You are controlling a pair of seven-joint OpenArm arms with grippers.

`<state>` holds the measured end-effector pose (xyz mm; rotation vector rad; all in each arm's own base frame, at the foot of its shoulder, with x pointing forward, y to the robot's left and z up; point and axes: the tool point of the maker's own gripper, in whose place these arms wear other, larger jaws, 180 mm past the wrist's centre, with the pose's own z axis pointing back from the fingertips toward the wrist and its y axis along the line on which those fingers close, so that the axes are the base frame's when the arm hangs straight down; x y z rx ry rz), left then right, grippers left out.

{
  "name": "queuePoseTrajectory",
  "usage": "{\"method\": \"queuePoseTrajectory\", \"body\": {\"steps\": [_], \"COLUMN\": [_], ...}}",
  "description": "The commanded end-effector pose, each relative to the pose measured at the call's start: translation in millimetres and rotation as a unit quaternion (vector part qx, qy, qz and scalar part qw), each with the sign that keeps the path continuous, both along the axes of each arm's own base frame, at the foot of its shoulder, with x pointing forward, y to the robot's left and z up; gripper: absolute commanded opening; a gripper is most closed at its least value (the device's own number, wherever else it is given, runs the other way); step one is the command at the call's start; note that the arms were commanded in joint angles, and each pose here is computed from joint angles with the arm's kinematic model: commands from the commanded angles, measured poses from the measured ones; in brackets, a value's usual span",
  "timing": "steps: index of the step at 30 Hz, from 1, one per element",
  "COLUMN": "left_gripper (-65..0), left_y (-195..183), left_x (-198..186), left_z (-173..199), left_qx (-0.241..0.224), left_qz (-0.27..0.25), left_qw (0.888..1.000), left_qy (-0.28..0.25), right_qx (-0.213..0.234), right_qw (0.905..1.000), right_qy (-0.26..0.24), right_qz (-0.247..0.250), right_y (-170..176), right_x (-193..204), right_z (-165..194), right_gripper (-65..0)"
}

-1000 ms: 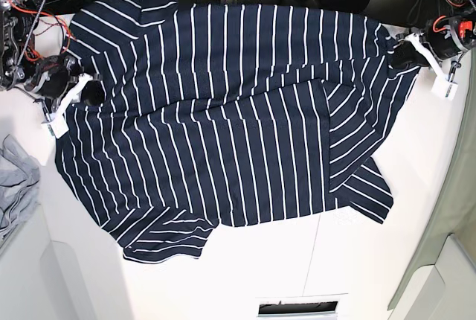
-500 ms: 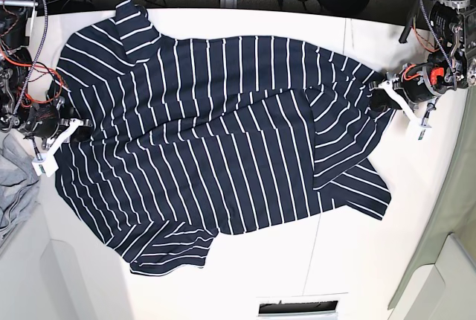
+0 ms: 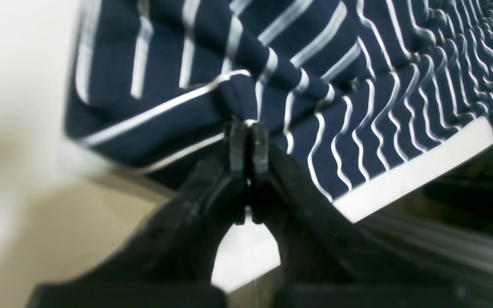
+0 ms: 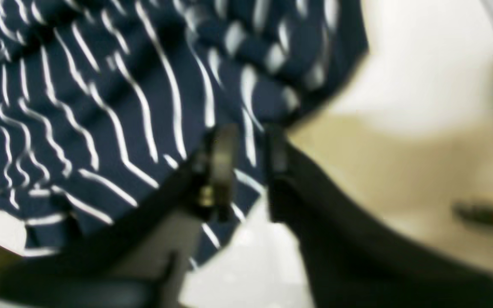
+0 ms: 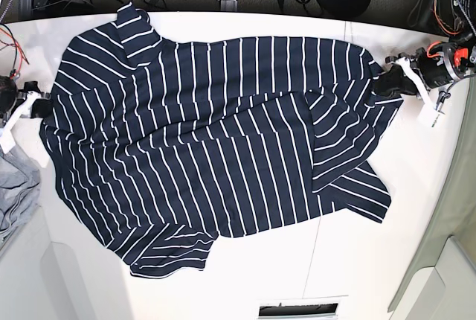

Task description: Layout the t-shirt on the table in an organized manner, then fold the t-shirt properly

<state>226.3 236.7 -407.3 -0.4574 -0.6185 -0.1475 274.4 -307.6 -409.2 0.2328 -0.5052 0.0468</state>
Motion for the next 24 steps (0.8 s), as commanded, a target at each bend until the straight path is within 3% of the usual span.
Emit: {"method": "queuePoseTrajectory", "body": {"steps": [1,6,11,24], "left_gripper": [-65.0,-65.0,-65.0,-65.0], "left_y": [2.0,5.3,12.9,10.7], "left_x": [3.3,-20.4,-20.6,-20.6], "left_z": [12.7,6.5,9.3,10.9], "left_qx": [-0.003,-0.003,-0.001,-0.01], "left_qz": [-0.005,0.001,0.012,0.013], "left_qw": [1.0,1.0,1.0,1.0], "left_qy": [-0.021,-0.001,-0.005,-0.004], "right_qx": [0.002,0.01,0.014,0.104], "right_qw": [0.9998,0.9993,0.9979,0.9928], "right_qy": [-0.019,0.036,0.064,0.057], "right_qz": [-0.005,0.002,-0.002,-0.018], "right_y": [-9.8,-8.8,-6.7,63.0], "right_x": [2.4,-54.7,-85.8,-96.0], "right_z": [13.6,-17.8,-33.6,-60.2], "right_gripper": [-43.9,-40.7,-29.2,-31.3]}}
